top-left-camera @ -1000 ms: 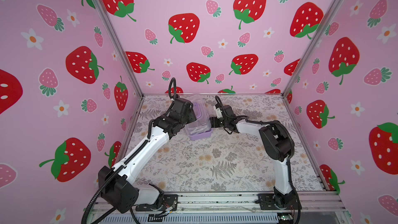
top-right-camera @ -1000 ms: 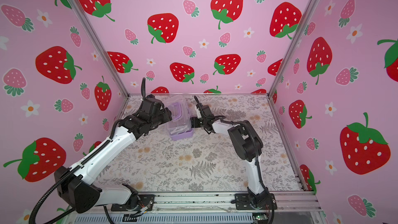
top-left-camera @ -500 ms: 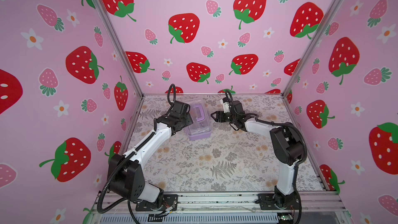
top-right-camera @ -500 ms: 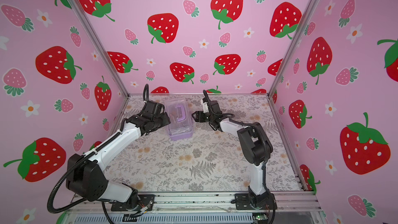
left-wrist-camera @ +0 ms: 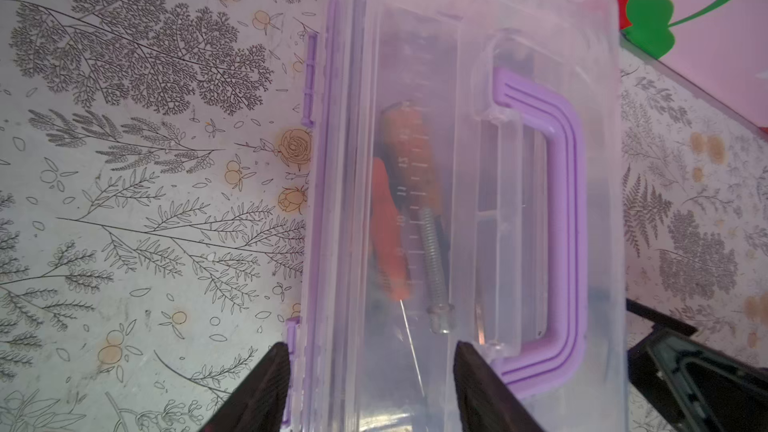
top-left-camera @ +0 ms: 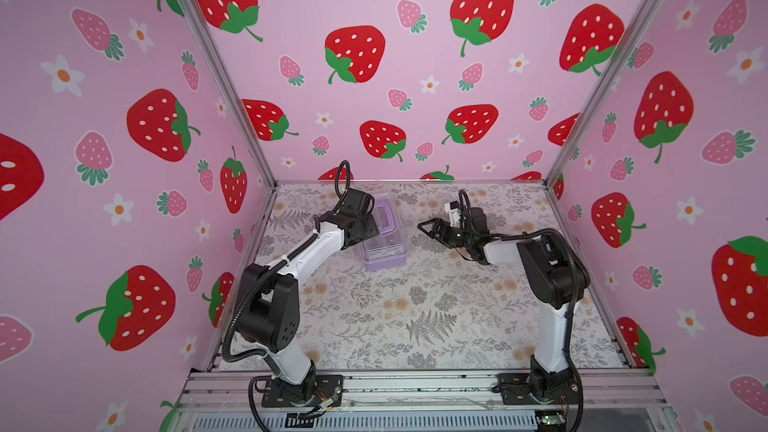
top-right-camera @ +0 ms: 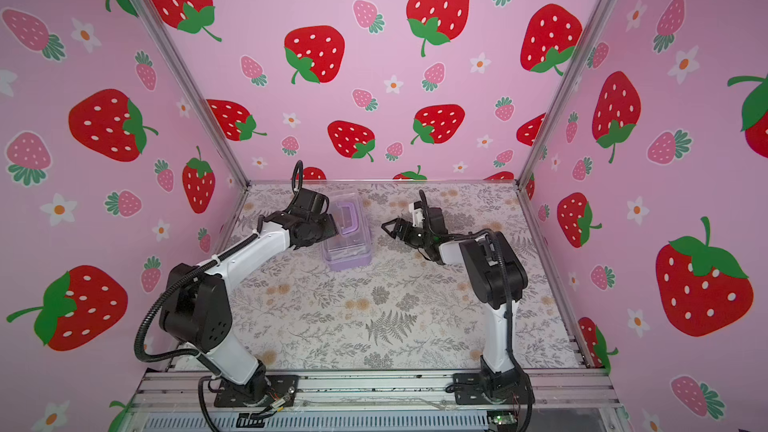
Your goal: Pack the tool kit
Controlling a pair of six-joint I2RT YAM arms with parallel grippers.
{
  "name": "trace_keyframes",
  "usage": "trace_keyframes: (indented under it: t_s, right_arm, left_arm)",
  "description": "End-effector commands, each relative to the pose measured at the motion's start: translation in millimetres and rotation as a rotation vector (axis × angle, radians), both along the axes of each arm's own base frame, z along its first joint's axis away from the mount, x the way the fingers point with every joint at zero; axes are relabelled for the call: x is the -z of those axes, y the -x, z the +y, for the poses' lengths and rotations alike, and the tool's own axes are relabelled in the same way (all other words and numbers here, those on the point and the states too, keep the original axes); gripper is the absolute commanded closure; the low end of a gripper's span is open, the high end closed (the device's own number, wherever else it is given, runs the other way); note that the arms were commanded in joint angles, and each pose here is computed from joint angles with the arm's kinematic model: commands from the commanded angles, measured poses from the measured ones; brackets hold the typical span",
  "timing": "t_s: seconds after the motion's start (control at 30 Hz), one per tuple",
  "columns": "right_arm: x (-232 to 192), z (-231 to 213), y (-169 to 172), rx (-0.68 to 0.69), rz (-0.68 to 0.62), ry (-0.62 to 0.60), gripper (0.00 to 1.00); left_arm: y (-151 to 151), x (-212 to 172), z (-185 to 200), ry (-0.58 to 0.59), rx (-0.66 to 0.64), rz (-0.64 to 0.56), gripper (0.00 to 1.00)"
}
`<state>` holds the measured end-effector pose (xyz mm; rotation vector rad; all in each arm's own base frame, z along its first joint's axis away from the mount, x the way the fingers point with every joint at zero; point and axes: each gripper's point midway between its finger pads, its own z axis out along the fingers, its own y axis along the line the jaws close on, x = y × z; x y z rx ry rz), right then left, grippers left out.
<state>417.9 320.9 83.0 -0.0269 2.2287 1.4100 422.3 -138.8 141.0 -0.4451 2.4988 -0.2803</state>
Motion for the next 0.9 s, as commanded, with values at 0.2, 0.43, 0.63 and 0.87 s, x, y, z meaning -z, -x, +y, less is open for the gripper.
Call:
trace_keyframes:
  t_s: [0.2,0.43,0.63,0.87]
  right_arm:
    - [-2.1,10.2,4.5,0.142,0.21,-0.231,0.01]
    - [1.4,37.2,7.0,0.208,0.295,-0.276,0.01]
    - [3.5,55.8,12.4,0.265,0.396,-0.354,0.01]
    - [1.0,61.8,6.9,0.333,0.489,-0.435,0.01]
  left_arm:
    - [-4.5,7.3,-10.4,0.004,0.018,0.012,0.38]
    - [2.1,16.4,-26.1,-0.015,0.062,0.03,0.38]
    - [8.9,24.1,-41.1,-0.056,0.117,0.045,0.39]
    - [11.3,30.5,-49.0,-0.069,0.155,0.06,0.39]
